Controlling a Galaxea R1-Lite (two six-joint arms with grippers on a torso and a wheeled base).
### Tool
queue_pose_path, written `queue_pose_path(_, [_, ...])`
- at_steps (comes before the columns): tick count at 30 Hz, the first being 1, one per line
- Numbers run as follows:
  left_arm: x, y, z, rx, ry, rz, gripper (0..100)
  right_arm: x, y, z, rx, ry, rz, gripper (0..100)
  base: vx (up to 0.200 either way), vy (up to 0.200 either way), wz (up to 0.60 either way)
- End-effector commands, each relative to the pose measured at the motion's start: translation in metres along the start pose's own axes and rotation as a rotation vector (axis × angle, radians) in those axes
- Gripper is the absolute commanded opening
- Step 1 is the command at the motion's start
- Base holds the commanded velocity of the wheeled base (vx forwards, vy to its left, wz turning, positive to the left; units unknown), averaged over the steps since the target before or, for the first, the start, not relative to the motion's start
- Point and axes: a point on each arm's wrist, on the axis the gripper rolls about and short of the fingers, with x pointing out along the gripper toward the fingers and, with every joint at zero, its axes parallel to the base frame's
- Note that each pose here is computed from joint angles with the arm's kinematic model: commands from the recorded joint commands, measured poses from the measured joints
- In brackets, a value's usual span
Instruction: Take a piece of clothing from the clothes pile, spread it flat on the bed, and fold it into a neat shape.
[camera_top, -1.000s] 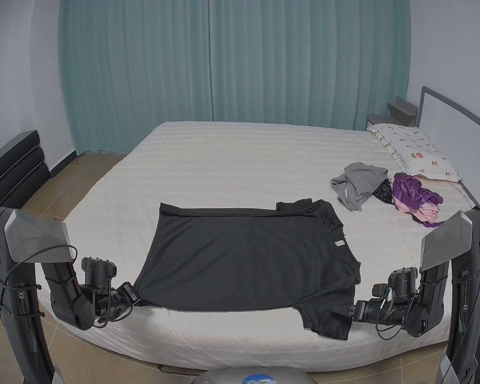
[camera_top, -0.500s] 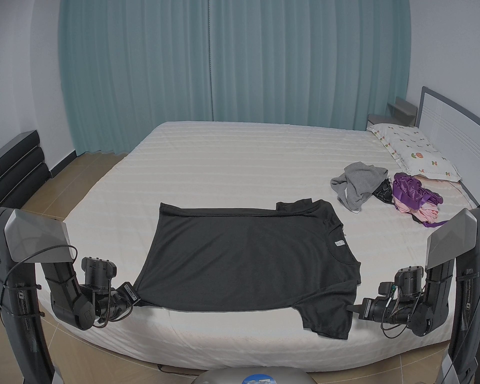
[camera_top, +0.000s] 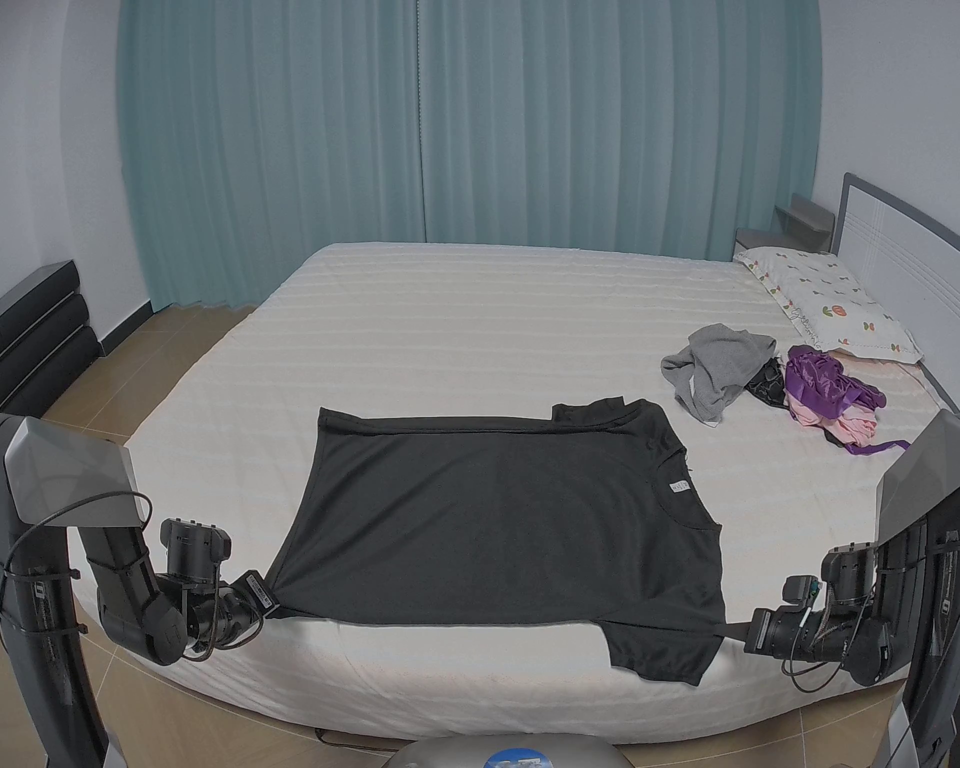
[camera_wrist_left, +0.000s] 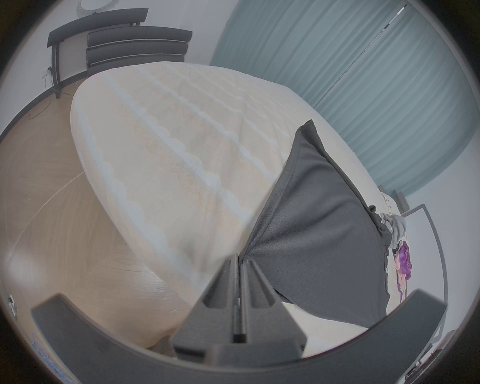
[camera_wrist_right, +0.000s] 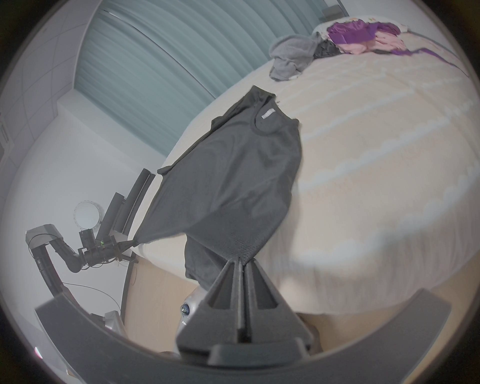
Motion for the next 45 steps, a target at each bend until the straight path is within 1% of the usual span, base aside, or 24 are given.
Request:
queue_pose_path(1, [-0.004,0.002,-0.002,0.004,0.004,0.008,0,-0.011,-0.001,-0.005,0.019,0.012,-0.002,0,0.0,0.0,0.0])
queue_pose_path(2, [-0.005,0.003,-0.002,0.011,0.006,0.01,0,-0.013,-0.001,-0.008,0.012,0.028,0.005,0,0.0,0.0,0.0])
queue_pose_path(5, [-0.009,0.004,-0.001,0.03,0.002,0.01,0,-0.014,-0.002,-0.007,0.0,0.027,0.011,0,0.0,0.0,0.0])
queue_pose_path(10, [-0.015,0.008,-0.002,0.08,0.009,0.022,0,-0.017,-0.007,-0.005,0.015,0.013,-0.003,0,0.0,0.0,0.0])
queue_pose_path(12, [-0.015,0.008,-0.002,0.08,0.009,0.022,0,-0.017,-0.007,-0.005,0.015,0.013,-0.003,0,0.0,0.0,0.0])
queue_pose_path(15, [-0.017,0.012,-0.004,0.105,0.019,0.036,0,-0.02,-0.007,-0.01,-0.002,0.062,-0.018,0,0.0,0.0,0.0])
queue_pose_path(17, [-0.017,0.013,-0.005,0.111,0.022,0.038,0,-0.02,-0.006,-0.01,-0.008,0.067,-0.019,0,0.0,0.0,0.0])
queue_pose_path(18, [-0.019,0.015,-0.007,0.137,0.032,0.045,0,-0.022,-0.007,-0.013,-0.029,0.099,-0.025,0,0.0,0.0,0.0])
queue_pose_path(24, [-0.021,0.018,-0.01,0.167,0.043,0.057,0,-0.031,-0.002,-0.015,-0.054,0.144,-0.029,0,0.0,0.0,0.0])
queue_pose_path(25, [-0.023,0.021,-0.012,0.191,0.054,0.065,0,-0.035,0.0,-0.017,-0.059,0.17,-0.024,0,0.0,0.0,0.0])
queue_pose_path(28, [-0.028,0.025,-0.015,0.228,0.069,0.074,0,-0.042,0.002,-0.019,-0.09,0.203,-0.017,0,0.0,0.0,0.0])
queue_pose_path(29, [-0.028,0.025,-0.015,0.228,0.069,0.074,0,-0.042,0.002,-0.019,-0.09,0.203,-0.017,0,0.0,0.0,0.0])
queue_pose_path(30, [-0.032,0.025,-0.015,0.25,0.07,0.073,0,-0.046,0.002,-0.02,-0.11,0.221,-0.022,0,0.0,0.0,0.0])
queue_pose_path(36, [-0.041,0.029,-0.018,0.305,0.08,0.082,0,-0.054,0.004,-0.023,-0.138,0.252,-0.02,0,0.0,0.0,0.0])
queue_pose_path(37, [-0.045,0.031,-0.021,0.334,0.094,0.087,0,-0.057,0.006,-0.024,-0.144,0.26,-0.014,0,0.0,0.0,0.0])
queue_pose_path(38, [-0.047,0.032,-0.022,0.344,0.097,0.088,0,-0.058,0.006,-0.024,-0.148,0.263,-0.014,0,0.0,0.0,0.0])
queue_pose_path(44, [-0.052,0.035,-0.025,0.371,0.107,0.099,0,-0.063,0.009,-0.028,-0.168,0.298,-0.014,0,0.0,0.0,0.0])
queue_pose_path(45, [-0.054,0.037,-0.027,0.395,0.12,0.105,0,-0.065,0.009,-0.029,-0.179,0.312,-0.013,0,0.0,0.0,0.0])
